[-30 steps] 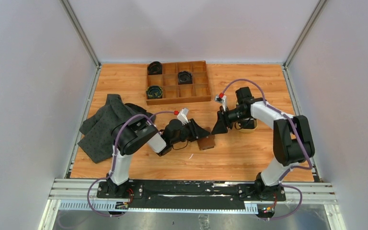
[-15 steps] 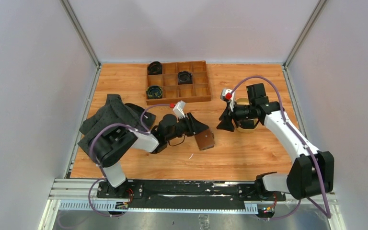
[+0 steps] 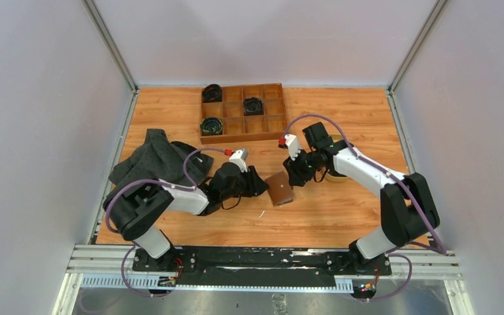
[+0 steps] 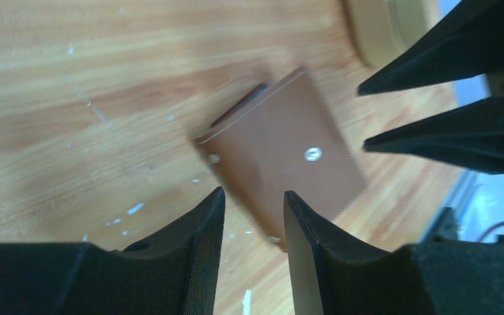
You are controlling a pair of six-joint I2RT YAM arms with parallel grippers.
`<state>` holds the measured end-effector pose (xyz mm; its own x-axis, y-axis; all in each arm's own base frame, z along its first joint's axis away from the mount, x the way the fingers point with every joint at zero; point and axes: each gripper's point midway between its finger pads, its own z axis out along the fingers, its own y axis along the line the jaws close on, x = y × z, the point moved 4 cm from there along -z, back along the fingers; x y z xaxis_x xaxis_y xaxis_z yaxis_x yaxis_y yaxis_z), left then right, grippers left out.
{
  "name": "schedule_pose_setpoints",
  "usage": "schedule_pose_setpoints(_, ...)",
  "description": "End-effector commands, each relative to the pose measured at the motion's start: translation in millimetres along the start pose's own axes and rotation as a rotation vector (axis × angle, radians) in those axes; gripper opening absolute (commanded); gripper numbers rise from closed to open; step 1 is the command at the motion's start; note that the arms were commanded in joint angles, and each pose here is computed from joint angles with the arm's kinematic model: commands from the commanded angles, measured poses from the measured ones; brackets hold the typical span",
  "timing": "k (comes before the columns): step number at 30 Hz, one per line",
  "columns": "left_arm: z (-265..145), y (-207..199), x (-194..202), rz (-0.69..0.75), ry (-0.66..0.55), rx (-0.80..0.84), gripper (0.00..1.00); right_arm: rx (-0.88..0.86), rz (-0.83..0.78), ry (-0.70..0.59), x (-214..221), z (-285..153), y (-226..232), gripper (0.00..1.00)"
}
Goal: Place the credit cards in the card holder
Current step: Close the card holder at the center of the board.
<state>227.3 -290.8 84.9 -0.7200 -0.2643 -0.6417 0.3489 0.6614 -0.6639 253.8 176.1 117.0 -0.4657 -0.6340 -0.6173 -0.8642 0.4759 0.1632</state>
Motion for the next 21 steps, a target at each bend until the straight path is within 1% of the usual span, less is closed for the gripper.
schedule_pose_setpoints(1,18.6,11.4,11.3,0.048,0.04,-0.074,0.43,0.137,0.112,0.066,1.7,7.3,-19.0,0.47)
schedule_pose_setpoints(5,29.0,17.7,19.7,0.06,0.058,-0.124,0.48,0.12,0.134,0.065,1.8,10.9,-17.8,0.48)
schedule_pose_setpoints(9,27.0,25.1,23.5,0.058,0.06,-0.159,0.49,0.107,0.134,0.058,-0.1,11.6,-16.3,0.52)
schedule_pose_setpoints(15,18.7,12.3,13.2,0.062,0.032,-0.115,0.5,0.004,0.138,0.063,5.7,20.7,-4.9,0.61)
schedule_pose_setpoints(18,17.6,4.5,6.3,0.079,0.018,-0.089,0.51,-0.017,0.157,0.067,5.4,24.6,-3.8,0.63)
schedule_pose_setpoints(21,21.6,2.4,7.0,0.09,0.031,-0.077,0.51,-0.03,0.179,0.075,4.7,29.2,-5.1,0.65)
